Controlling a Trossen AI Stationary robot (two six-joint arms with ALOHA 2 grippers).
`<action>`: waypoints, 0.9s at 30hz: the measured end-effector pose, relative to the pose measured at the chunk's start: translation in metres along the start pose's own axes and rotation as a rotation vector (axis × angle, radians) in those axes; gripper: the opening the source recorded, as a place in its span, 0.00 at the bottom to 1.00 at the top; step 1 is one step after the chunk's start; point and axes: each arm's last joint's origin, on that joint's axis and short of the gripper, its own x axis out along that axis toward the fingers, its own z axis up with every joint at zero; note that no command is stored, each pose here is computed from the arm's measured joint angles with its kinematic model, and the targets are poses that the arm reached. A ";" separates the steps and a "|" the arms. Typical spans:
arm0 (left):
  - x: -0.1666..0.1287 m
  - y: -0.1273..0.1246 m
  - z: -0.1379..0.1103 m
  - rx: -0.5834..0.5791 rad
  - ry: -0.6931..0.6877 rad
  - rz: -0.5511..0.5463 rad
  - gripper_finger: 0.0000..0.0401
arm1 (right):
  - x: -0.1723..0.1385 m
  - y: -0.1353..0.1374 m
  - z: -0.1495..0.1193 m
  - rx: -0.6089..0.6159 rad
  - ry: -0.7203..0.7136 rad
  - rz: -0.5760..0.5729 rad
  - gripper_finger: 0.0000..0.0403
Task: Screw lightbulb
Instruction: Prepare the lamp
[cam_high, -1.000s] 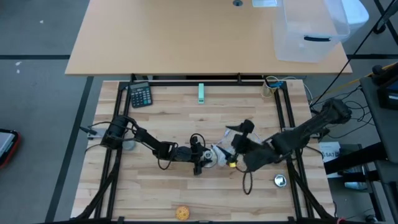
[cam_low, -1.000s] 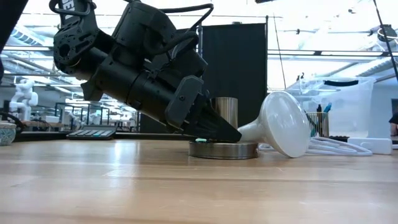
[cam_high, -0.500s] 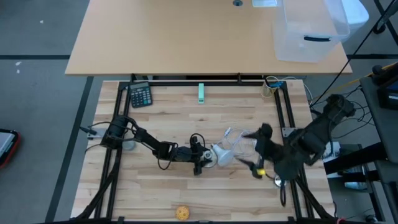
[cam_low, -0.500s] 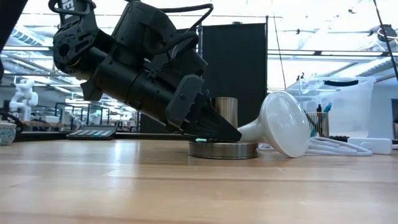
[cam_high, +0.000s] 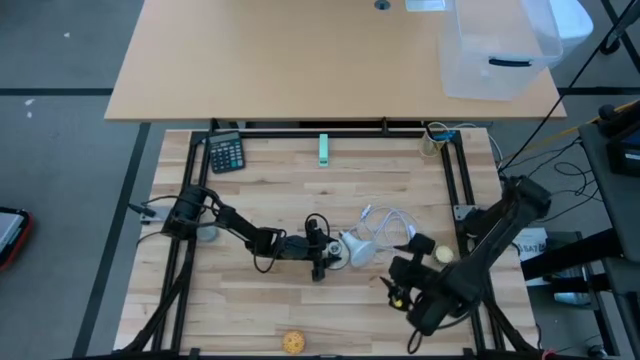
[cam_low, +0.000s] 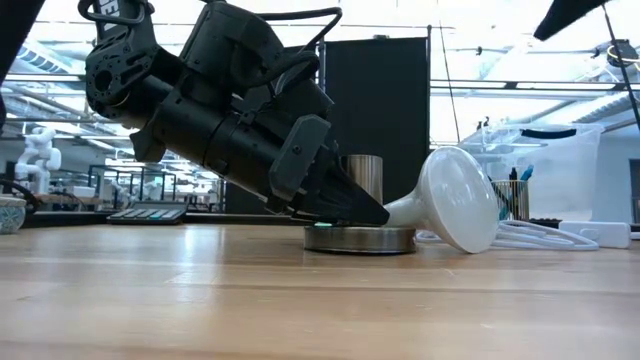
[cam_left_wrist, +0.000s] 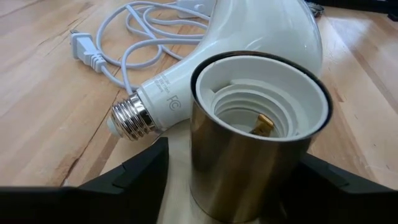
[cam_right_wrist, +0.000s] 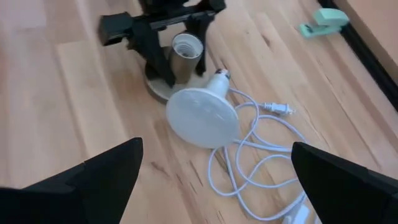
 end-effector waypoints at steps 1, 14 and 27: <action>0.000 0.000 0.000 0.000 0.000 0.000 0.67 | 0.004 0.005 -0.003 0.011 -0.011 -0.017 0.99; 0.000 0.000 0.000 0.007 0.001 0.000 0.67 | 0.065 0.063 -0.070 0.237 -0.227 -0.156 0.99; 0.000 0.000 0.000 0.002 -0.003 -0.001 0.67 | 0.108 0.073 -0.101 0.244 -0.272 -0.290 0.99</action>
